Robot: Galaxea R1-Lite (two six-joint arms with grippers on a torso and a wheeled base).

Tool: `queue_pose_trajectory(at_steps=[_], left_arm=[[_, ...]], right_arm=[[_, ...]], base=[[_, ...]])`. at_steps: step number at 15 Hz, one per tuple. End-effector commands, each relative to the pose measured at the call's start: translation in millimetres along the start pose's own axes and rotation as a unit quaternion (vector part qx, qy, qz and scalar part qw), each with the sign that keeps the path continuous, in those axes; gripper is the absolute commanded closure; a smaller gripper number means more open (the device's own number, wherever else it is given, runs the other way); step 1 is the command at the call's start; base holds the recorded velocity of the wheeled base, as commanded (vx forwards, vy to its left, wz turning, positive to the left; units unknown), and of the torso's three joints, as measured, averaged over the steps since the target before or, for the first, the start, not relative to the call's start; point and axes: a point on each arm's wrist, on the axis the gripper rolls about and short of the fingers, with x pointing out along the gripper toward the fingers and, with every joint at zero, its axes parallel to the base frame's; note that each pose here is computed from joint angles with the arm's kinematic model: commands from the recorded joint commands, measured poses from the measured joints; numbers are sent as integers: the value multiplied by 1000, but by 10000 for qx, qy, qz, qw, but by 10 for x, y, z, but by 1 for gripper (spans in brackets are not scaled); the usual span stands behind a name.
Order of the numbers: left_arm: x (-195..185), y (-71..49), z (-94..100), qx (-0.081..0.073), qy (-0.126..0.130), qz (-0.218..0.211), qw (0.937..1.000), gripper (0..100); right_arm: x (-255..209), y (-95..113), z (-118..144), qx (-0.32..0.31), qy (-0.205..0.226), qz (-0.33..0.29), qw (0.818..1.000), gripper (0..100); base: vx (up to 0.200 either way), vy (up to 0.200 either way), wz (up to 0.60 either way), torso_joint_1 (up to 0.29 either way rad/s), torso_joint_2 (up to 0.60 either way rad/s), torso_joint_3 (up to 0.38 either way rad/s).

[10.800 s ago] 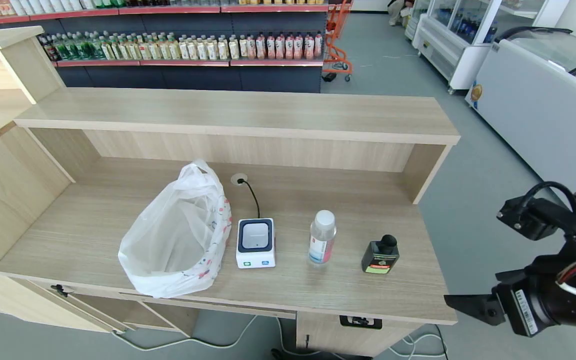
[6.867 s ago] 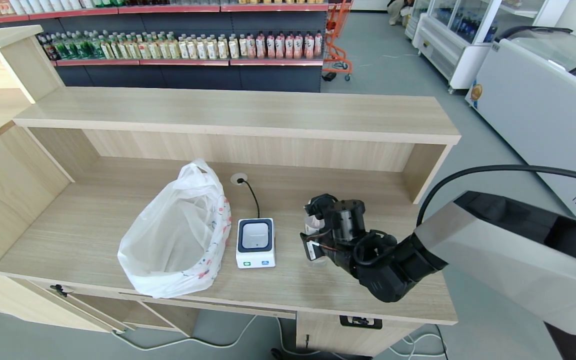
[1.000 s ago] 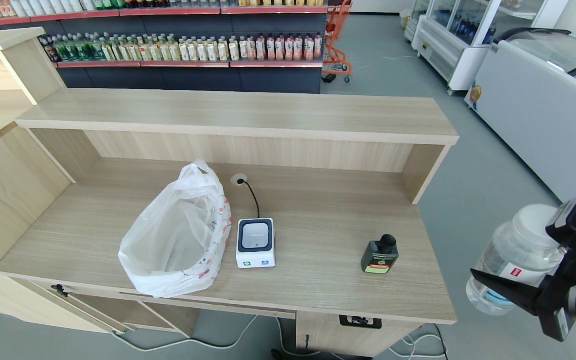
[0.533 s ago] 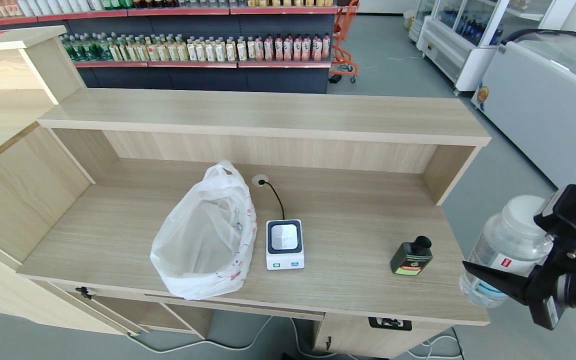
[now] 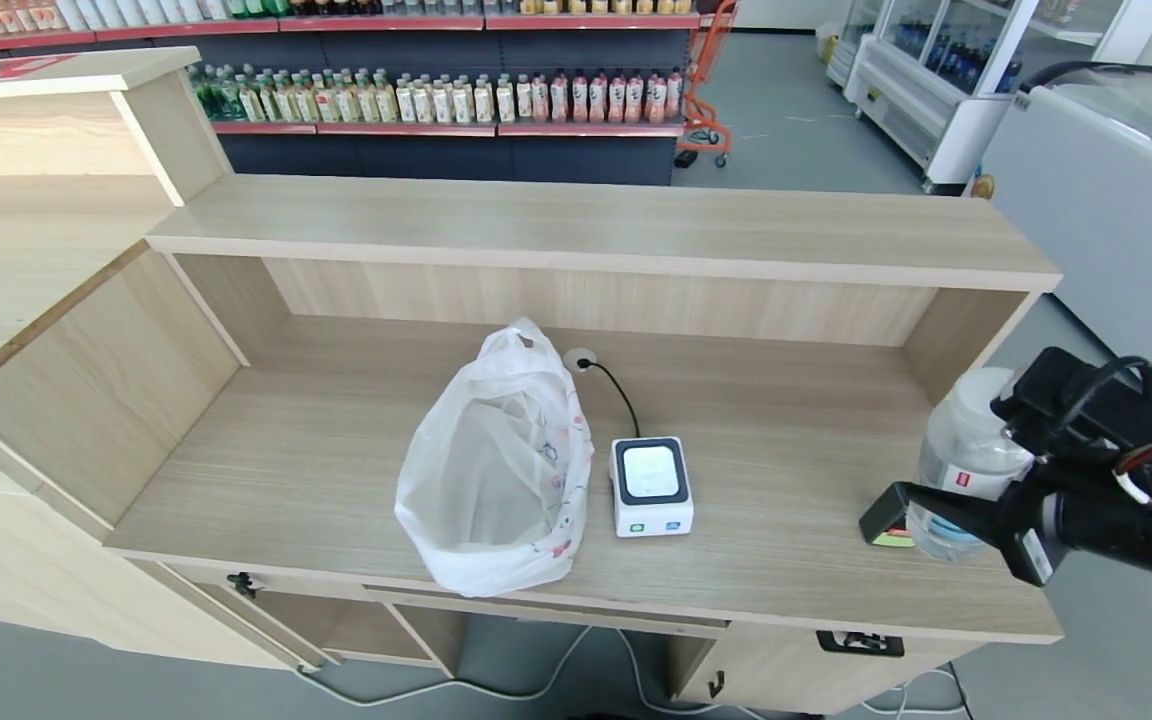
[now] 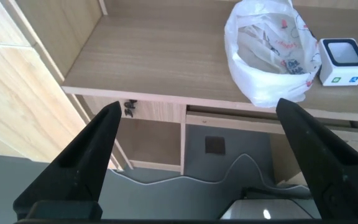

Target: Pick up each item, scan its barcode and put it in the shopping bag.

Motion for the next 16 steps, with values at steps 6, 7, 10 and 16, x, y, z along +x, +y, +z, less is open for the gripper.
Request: queue_pose_trajectory(at_steps=[6, 7, 10, 16], left_arm=[[1, 0, 0, 6, 6, 0, 10000, 0], [0, 0, 0, 6, -2, 0, 10000, 0], [0, 0, 0, 6, -2, 0, 10000, 0], [1, 0, 0, 6, 6, 0, 10000, 0]], right_arm=[[1297, -307, -86, -470, -526, 681, 9952, 100], [1434, -378, -72, -709, -591, 629, 9937, 100], [1647, -444, -65, -1206, -613, 587, 9891, 100], [1849, -412, -152, -1904, -723, 807, 9757, 100]], base=[[0, 67, 0, 0, 1, -1], [0, 0, 0, 0, 0, 0], [0, 0, 0, 0, 0, 0], [0, 0, 0, 0, 0, 0]])
